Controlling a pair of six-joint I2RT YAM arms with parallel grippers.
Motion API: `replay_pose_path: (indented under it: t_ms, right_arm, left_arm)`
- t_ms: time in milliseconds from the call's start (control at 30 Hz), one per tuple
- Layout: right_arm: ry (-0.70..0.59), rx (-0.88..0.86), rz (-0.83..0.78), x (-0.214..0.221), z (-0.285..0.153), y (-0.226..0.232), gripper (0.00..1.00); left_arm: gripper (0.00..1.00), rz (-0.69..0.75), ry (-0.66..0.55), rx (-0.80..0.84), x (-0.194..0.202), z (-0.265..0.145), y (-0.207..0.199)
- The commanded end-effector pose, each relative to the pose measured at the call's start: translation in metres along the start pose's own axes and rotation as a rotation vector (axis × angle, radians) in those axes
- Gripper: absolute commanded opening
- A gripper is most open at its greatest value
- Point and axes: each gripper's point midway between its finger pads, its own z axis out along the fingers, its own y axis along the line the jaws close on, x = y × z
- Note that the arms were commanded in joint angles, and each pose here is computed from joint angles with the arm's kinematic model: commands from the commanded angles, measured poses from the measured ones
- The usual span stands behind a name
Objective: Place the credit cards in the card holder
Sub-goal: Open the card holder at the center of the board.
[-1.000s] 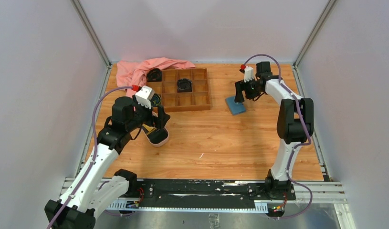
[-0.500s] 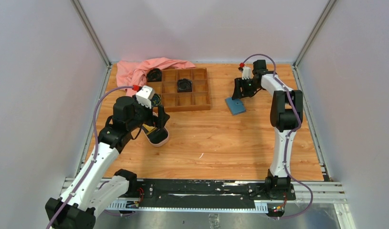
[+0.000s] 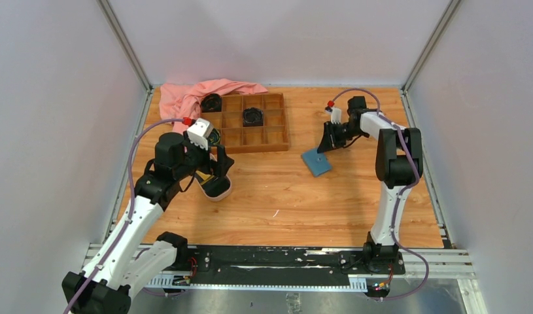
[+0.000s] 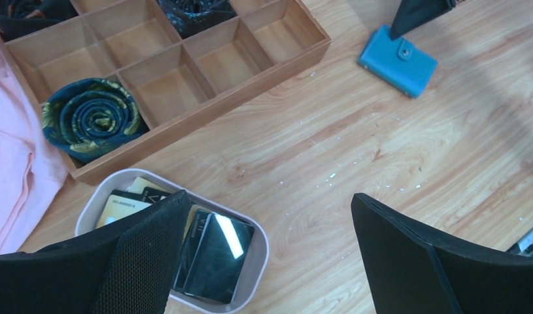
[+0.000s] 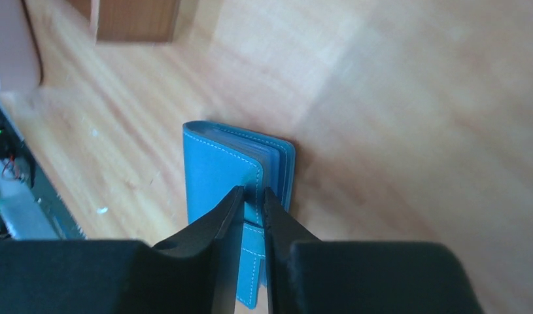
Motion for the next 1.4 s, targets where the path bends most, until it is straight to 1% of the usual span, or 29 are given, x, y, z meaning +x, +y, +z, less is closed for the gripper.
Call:
replay_pose_path:
  t_ms: [0,133,267,367,433,500,567,600,667,733,767,833,867,933,967,1100,1133,1167,1200,1267,1300,1367]
  right_arm:
    - [0.043,-0.107,-0.013,0.033,-0.011,0.046,0.19]
    - [0.105,-0.171,-0.037,0.068,-0.005,0.086,0.16]
    - [0.174,-0.221,-0.11,0.101,0.002,0.125,0.16]
    - [0.225,-0.266,-0.17,0.127,0.011,0.152,0.16]
    - [0.243,-0.285,-0.221,0.134,0.015,0.165,0.16]
    - [0.247,-0.308,-0.25,0.132,0.016,0.174,0.23]
    - [0.247,-0.32,-0.291,0.128,0.012,0.179,0.36]
    - [0.243,-0.319,-0.328,0.125,0.008,0.179,0.43]
    - [0.237,-0.309,-0.413,0.123,-0.002,0.181,0.62]
    - [0.21,-0.296,-0.503,0.119,-0.015,0.186,0.76]
    - [0.192,-0.288,-0.564,0.117,-0.022,0.188,0.78]
    - [0.156,-0.29,-0.673,0.115,-0.035,0.195,0.79]
    - [0.13,-0.299,-0.735,0.117,-0.044,0.201,0.8]
    - [0.089,-0.328,-0.859,0.124,-0.052,0.208,0.85]
    - [0.067,-0.344,-0.925,0.129,-0.056,0.211,0.85]
    - [-0.074,-0.433,-1.283,0.157,-0.059,0.219,0.86]
    - [-0.109,-0.458,-1.367,0.164,-0.059,0.221,0.91]
    - [-0.124,-0.475,-1.424,0.168,-0.057,0.221,0.98]
    - [-0.118,-0.483,-1.429,0.168,-0.055,0.221,1.0]
    - [-0.08,-0.481,-1.434,0.165,-0.05,0.219,1.0]
    - [-0.042,-0.468,-1.458,0.166,-0.044,0.216,1.0]
    - [0.022,-0.394,-1.478,0.16,-0.032,0.207,0.96]
  left_arm:
    - [0.99,0.007,-0.025,0.072,-0.002,-0.001,-0.013]
    - [0.99,-0.027,-0.054,0.14,-0.008,-0.001,-0.026]
    - [0.98,-0.11,-0.075,0.218,-0.012,-0.001,-0.042]
    - [0.98,-0.231,-0.069,0.274,-0.003,0.001,-0.053]
    - [0.97,-0.306,-0.056,0.304,0.007,0.002,-0.059]
    - [0.96,-0.352,-0.065,0.326,0.011,0.002,-0.066]
    - [0.96,-0.369,-0.067,0.329,0.016,0.0,-0.073]
    - [0.96,-0.368,-0.069,0.33,0.018,-0.001,-0.077]
    - [0.96,-0.367,-0.066,0.332,0.025,-0.002,-0.087]
    - [0.96,-0.359,-0.061,0.333,0.032,-0.002,-0.096]
    - [0.95,-0.353,-0.058,0.333,0.035,-0.001,-0.1]
    - [0.95,-0.351,-0.04,0.337,0.045,0.001,-0.107]
    - [0.95,-0.357,-0.048,0.35,0.047,0.003,-0.112]
    - [0.94,-0.373,-0.048,0.359,0.054,0.007,-0.118]
    - [0.94,-0.38,-0.055,0.369,0.055,0.01,-0.122]
    - [0.91,-0.385,-0.015,0.367,0.069,0.021,-0.132]
    - [0.9,-0.384,-0.006,0.36,0.072,0.023,-0.133]
    - [0.88,-0.383,0.003,0.357,0.075,0.026,-0.135]
    - [0.86,-0.384,0.015,0.355,0.078,0.029,-0.137]
    - [0.86,-0.383,0.044,0.348,0.084,0.034,-0.141]
    - [0.86,-0.384,0.053,0.341,0.085,0.037,-0.142]
    - [0.84,-0.384,0.068,0.316,0.09,0.043,-0.141]
